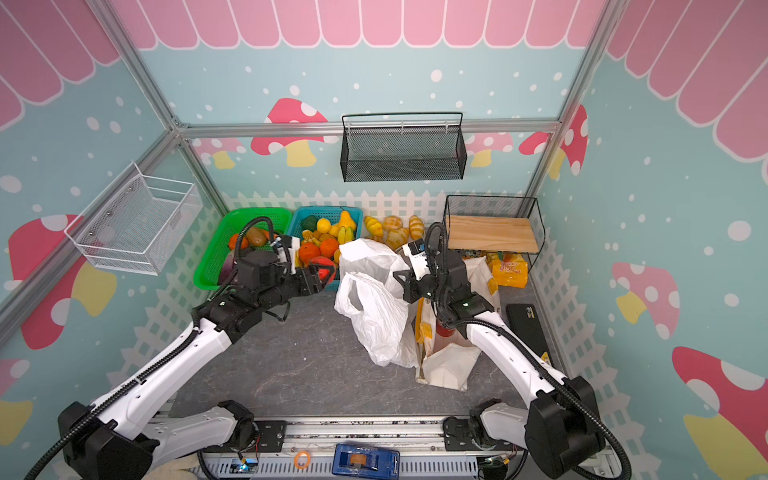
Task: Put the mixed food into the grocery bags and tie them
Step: 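Grasp the red tomato in the green basket with the left gripper, then carry the tomato with the left gripper into the bag's mouth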
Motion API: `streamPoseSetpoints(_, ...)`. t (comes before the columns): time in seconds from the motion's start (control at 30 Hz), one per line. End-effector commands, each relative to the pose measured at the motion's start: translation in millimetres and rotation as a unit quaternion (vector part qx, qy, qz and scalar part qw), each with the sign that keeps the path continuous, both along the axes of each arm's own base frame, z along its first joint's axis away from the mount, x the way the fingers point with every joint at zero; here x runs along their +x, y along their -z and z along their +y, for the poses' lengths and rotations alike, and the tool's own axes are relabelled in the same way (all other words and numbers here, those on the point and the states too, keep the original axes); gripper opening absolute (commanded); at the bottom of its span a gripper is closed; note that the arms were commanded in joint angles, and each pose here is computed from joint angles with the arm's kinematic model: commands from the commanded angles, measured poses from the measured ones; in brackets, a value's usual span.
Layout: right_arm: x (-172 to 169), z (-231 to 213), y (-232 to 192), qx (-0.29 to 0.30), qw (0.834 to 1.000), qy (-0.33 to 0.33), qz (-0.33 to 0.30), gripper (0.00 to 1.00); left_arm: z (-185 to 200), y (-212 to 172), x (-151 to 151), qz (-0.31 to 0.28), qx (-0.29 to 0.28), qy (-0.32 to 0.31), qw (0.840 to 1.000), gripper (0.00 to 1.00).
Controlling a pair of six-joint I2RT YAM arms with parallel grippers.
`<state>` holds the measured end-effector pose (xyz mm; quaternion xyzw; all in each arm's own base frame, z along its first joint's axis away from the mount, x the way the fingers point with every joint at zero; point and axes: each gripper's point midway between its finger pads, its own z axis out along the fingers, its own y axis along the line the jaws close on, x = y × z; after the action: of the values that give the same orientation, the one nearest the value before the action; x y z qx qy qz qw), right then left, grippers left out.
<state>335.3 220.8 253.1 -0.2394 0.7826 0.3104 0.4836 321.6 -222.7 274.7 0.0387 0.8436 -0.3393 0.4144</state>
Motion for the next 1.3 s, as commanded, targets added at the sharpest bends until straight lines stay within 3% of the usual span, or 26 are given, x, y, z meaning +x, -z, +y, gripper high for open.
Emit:
streamPoseSetpoints(0.0,-4.3,-1.3,-20.5,0.005,1.0,-0.006,-0.023,0.0,-57.0,-10.5,-14.7,-0.02,-0.014,0.113,0.993,0.61)
streamPoseSetpoints(0.1,-8.6,-0.4,-22.8,0.01,1.0,-0.012,-0.021,0.0,-89.2,6.7,-23.9,-0.013,0.014,0.17,0.985,0.61)
streamPoseSetpoints(0.17,-10.0,-2.3,-22.4,0.008,1.0,-0.008,-0.02,0.0,-93.8,24.5,-21.4,0.002,0.044,0.173,0.984,0.62)
streamPoseSetpoints(0.37,-7.4,-16.8,-21.3,-0.024,0.999,0.027,-0.031,0.0,-62.2,93.4,-10.6,0.068,0.191,0.129,0.971,0.68)
streamPoseSetpoints(0.43,-6.6,-16.9,-22.5,-0.025,0.999,0.028,-0.033,0.0,-58.2,103.0,-13.3,0.085,0.213,0.134,0.964,0.7)
streamPoseSetpoints(0.73,-1.1,-20.4,-13.8,-0.041,0.998,0.04,-0.028,0.0,-60.3,103.6,-22.6,0.083,0.214,0.168,0.959,0.83)
streamPoseSetpoints(0.97,1.6,-25.4,-14.9,-0.055,0.997,0.052,-0.033,0.0,-45.4,104.0,-20.8,0.082,0.239,0.154,0.955,0.86)
streamPoseSetpoints(1.27,4.9,-27.1,-12.7,-0.061,0.996,0.059,-0.032,0.0,-44.4,84.9,-19.3,0.061,0.225,0.151,0.961,0.88)
